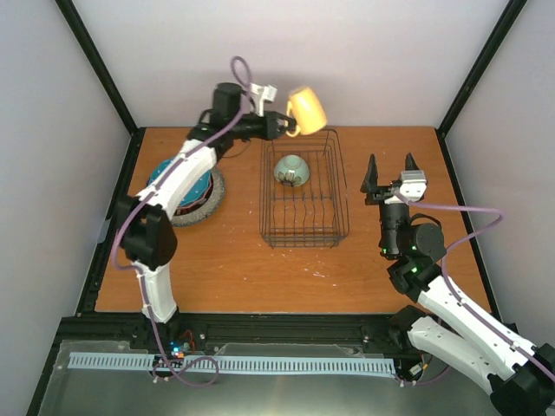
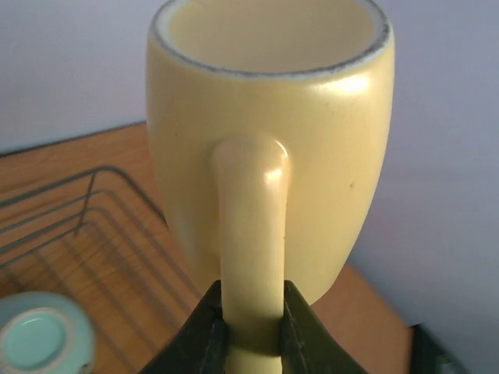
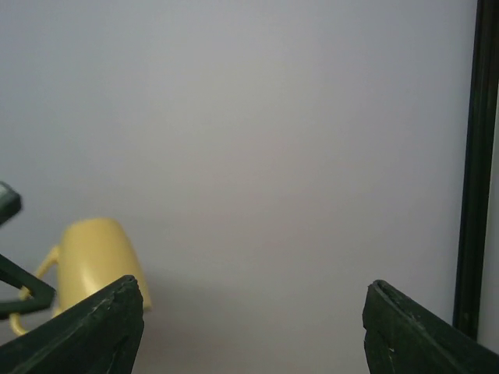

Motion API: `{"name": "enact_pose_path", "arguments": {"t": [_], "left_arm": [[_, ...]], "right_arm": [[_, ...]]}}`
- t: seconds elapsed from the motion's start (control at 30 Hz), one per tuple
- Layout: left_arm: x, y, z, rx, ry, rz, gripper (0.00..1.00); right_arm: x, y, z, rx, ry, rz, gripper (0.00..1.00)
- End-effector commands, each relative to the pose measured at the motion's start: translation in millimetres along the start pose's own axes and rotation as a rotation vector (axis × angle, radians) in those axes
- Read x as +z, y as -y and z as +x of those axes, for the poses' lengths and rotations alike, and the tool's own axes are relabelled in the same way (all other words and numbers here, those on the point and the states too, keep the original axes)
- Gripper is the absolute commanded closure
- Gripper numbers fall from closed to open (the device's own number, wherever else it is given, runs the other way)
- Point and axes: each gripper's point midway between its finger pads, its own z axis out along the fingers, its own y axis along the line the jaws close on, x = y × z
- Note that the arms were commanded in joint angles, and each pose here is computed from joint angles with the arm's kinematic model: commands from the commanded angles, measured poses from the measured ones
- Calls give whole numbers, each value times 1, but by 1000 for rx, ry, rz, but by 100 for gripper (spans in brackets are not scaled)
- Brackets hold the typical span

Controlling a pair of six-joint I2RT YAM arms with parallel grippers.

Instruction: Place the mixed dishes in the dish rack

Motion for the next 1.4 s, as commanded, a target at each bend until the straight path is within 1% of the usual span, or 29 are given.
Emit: {"name": "enact_pose_path", "arguments": {"t": [0.0,0.1,0.2,0.4,0.6,0.67,0.87,0.97,1.07,1.37], "left_arm": [[49,-34,47,221,-157,-208,99],[66,-38,60,268,-183,-255,99],[77,-41,71,327,-184,-328,99],[84,-54,92,333,-174,-407,99],[91,-69,94,326,-111,-518,99],[102,-76,101,322,-116,-565,99],[145,-67,114,332,-111,-613,99],[158,-66,114,314,-96,-643,99],[160,-68,112,293,-67,-695,99],[146,-76,104,232,31,-839,99]], "right_arm": [[-8,10,17,-49,-60,36,24],[-10,11,17,-52,-63,31,24],[-11,11,20,-51,-69,27,24],[-13,8,22,-39,-67,11,24],[-15,8,25,-28,-72,8,25],[-16,8,24,-20,-72,5,25],[-18,11,20,-7,-65,5,25],[-20,14,17,-15,-61,12,25],[-24,18,13,-25,-54,19,25],[-33,23,9,-7,-53,15,25]]}}
